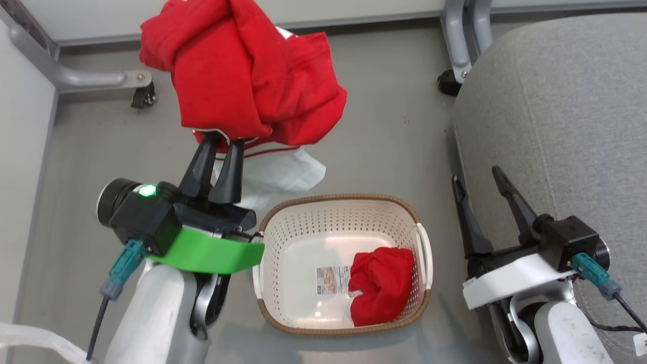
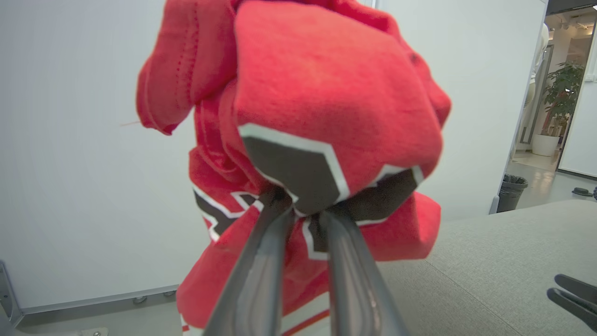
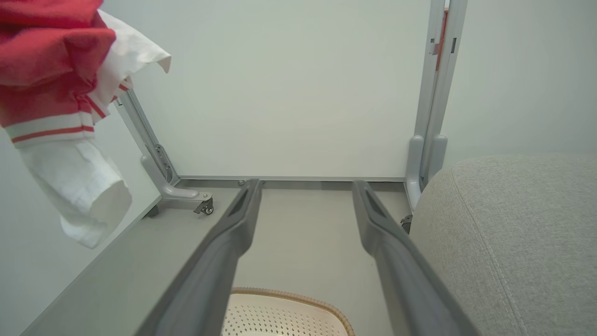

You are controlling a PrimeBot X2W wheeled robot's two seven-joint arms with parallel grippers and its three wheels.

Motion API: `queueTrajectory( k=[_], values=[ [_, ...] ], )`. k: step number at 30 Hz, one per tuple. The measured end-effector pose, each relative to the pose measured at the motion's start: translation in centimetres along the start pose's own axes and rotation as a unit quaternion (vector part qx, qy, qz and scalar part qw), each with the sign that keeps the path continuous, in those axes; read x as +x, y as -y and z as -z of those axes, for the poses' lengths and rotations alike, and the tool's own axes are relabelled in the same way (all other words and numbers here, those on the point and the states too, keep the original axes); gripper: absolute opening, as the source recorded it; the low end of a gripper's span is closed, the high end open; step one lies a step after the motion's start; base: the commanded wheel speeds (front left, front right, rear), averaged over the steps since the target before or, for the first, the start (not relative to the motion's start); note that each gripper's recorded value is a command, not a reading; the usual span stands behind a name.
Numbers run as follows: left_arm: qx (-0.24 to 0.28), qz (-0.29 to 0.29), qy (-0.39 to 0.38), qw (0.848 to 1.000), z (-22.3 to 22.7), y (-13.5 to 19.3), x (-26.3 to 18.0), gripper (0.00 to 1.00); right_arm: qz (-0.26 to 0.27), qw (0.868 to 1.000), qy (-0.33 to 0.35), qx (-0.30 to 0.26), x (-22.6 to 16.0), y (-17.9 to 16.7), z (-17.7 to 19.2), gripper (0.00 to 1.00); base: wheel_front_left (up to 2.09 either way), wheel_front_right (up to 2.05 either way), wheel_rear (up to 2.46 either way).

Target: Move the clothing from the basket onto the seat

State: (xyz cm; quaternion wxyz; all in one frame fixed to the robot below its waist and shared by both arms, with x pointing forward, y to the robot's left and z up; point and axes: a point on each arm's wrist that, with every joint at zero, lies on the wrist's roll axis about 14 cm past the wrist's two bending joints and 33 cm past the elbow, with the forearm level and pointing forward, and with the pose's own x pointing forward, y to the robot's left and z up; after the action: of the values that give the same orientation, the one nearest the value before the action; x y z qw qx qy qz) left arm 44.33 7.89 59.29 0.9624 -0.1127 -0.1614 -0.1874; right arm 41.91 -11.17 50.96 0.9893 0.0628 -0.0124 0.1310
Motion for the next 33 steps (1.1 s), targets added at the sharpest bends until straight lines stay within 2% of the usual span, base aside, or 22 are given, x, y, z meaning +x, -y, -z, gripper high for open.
queueTrajectory(
  k=[16, 24, 33],
  values=[
    [-0.014, 0.053, 0.027, 0.998, -3.7, 4.8, -4.1, 0.00, -0.009, 1.000, 0.010, 0.011, -5.3, -2.2, -2.2, 1.00, 0.00, 0.00, 0.00],
    [-0.017, 0.063, 0.023, 0.998, -3.9, 6.1, -5.6, 0.00, -0.009, 1.000, 0.014, 0.013, -7.1, -2.7, -2.8, 1.00, 0.00, 0.00, 0.00],
    [-0.017, 0.065, 0.025, 0.997, -4.1, 6.3, -5.8, 0.00, -0.011, 1.000, 0.021, 0.014, -7.3, -2.9, -3.4, 1.00, 0.00, 0.00, 0.00]
  ],
)
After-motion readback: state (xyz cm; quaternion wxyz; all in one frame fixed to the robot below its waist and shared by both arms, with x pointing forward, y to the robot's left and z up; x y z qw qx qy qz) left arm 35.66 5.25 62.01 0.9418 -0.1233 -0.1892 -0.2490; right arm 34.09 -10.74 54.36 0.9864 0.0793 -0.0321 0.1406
